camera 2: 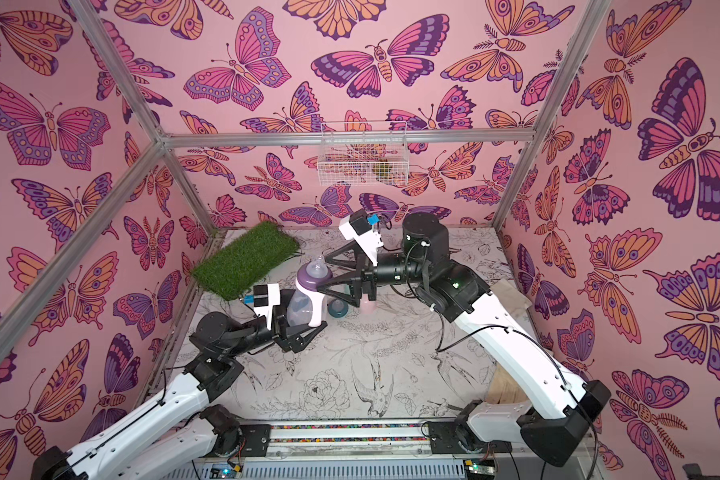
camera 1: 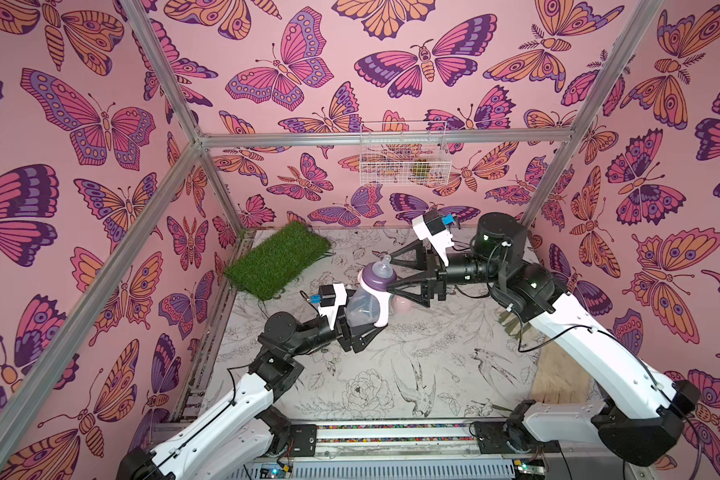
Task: Assemble the baby bottles
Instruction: Screw the nipple onto the baby bottle.
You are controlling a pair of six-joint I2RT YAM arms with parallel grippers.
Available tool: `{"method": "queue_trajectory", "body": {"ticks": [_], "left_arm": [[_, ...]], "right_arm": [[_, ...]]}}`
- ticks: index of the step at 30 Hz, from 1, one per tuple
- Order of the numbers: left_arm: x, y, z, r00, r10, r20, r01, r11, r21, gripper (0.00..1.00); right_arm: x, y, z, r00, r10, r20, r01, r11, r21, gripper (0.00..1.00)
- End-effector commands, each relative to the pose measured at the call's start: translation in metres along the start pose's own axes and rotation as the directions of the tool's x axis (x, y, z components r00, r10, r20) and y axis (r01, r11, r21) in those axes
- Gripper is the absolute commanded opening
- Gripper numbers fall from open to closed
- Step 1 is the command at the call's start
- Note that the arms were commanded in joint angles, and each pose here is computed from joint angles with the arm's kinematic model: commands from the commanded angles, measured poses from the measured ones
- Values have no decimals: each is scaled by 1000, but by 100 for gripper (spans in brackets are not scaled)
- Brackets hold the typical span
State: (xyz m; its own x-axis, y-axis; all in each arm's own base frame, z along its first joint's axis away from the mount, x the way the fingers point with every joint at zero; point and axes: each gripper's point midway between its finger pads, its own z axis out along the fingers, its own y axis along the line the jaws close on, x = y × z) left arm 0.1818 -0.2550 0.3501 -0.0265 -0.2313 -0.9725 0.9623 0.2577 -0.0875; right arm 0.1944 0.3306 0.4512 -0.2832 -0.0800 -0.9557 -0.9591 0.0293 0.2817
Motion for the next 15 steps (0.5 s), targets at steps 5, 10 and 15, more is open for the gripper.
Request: {"method": "queue_trajectory", "body": {"ticks": [5,10,15], "left_arm": [[-30,-15,0,996,45,76,-51,996,72,0],[-30,-15,1,996,43,72,-49,996,78,0],[-32,-16,2,996,44,73,-51,995,85,0]], "right_arm": [[-17,17,0,999,-32,31,34,997,-72,84],[-13,23,6,999,-34,11,34,995,-98,85],[-11,27,11,999,-38,-1,37,993,-110,85]]}}
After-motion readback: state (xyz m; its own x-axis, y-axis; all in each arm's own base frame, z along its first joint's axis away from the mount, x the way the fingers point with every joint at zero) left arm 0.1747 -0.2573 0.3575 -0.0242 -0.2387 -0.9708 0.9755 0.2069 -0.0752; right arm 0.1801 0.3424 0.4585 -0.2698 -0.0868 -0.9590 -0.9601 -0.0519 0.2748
